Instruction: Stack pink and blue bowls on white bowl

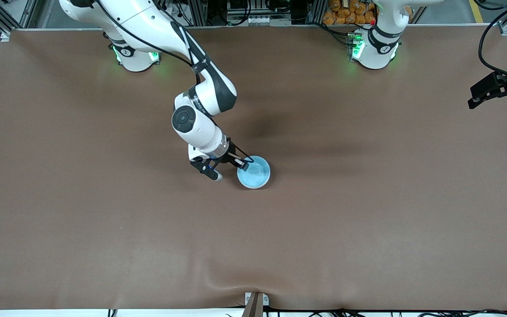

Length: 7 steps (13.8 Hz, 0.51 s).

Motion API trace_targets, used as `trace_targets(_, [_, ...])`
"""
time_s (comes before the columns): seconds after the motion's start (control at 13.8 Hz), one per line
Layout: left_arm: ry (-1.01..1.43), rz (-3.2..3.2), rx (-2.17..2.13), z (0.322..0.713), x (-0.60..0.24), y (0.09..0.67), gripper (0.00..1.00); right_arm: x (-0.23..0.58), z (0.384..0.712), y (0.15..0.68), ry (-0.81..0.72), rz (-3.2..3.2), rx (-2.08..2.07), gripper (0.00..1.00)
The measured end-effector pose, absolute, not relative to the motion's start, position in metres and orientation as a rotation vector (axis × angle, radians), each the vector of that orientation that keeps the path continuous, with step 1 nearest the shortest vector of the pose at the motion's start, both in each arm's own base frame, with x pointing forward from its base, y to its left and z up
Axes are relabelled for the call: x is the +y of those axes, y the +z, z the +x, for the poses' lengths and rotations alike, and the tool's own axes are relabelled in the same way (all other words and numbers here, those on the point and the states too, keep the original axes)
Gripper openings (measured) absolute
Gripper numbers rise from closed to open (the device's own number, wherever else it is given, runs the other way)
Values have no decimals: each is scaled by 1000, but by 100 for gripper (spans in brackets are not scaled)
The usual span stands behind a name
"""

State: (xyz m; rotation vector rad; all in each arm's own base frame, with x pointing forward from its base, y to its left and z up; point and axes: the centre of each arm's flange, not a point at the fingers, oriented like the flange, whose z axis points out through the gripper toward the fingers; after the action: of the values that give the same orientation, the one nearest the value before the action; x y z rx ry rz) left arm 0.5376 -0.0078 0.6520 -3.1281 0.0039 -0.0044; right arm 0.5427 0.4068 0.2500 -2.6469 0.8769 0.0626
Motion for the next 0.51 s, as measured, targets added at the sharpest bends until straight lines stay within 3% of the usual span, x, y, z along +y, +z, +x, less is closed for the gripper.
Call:
trace_targets(0.22, [5, -3128, -2, 539, -7, 648, 100, 362, 574, 281, 29, -2697, 817, 94])
trace_targets(0.29, [6, -3129, -2, 539, -7, 648, 100, 337, 585, 293, 33, -2736, 762, 100])
trace_targets(0.51, [7, -3136, 10, 539, -12, 647, 100, 248, 613, 327, 58, -2828, 613, 100])
